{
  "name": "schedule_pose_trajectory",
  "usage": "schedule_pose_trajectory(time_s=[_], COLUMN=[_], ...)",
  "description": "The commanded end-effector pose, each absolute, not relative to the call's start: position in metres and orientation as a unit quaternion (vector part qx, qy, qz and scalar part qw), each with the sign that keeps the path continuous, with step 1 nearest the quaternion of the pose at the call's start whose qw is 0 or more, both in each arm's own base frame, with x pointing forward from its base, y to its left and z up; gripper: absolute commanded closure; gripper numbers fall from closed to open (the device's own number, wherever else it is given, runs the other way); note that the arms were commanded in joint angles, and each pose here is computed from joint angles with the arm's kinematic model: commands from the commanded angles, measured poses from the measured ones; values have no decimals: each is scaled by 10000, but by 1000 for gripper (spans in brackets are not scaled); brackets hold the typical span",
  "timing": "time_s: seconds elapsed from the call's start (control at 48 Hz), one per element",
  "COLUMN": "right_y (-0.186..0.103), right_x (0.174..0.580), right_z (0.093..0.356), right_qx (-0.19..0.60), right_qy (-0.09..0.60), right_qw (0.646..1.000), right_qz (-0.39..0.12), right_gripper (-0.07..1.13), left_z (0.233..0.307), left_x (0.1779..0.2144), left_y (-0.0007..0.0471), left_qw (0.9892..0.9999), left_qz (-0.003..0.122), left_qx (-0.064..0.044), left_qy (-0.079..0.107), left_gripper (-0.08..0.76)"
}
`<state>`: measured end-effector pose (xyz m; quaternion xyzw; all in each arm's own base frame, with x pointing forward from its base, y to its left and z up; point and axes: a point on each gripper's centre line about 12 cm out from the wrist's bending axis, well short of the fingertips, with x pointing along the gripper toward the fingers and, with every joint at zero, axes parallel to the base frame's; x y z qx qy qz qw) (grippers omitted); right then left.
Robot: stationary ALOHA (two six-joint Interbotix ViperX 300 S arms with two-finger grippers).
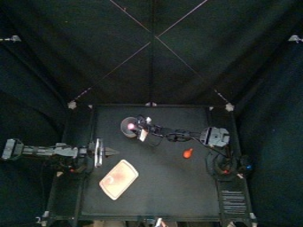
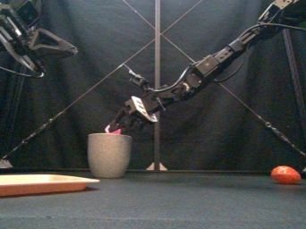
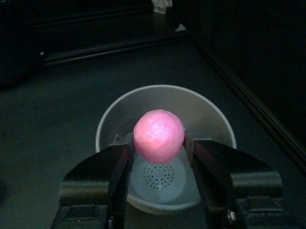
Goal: Pick the pink ball then place it in the grey bowl
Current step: Drop pink ball in the grey bowl and return to neutral
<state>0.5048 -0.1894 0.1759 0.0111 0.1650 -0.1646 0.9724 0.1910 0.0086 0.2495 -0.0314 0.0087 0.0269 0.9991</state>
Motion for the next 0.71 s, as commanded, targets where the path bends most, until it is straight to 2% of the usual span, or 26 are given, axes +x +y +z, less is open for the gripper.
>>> schedule_pose_trajectory(time_s=[0.021, 0.125, 0.438, 0.708], right_y=[-1912, -1904, -1869, -1851], right_x=[5068, 5051, 5019, 5012], right_z=[1952, 1966, 2023, 2012], right_qx=[91, 61, 7, 61], right_qy=[1477, 1475, 1330, 1312], right_qw=[9748, 9750, 9776, 9778], right_qz=[-1671, -1661, -1629, -1632], right_gripper=[257, 214, 191, 88], left_z=[2545, 2548, 2545, 2545], left_x=[1928, 1925, 1927, 1927], left_y=[94, 97, 96, 102], left_qw=[9991, 9991, 9991, 9990], left_qz=[287, 294, 292, 307], left_qx=[-320, -320, -313, -313], left_qy=[10, 2, 10, 9], left_gripper=[629, 629, 629, 629])
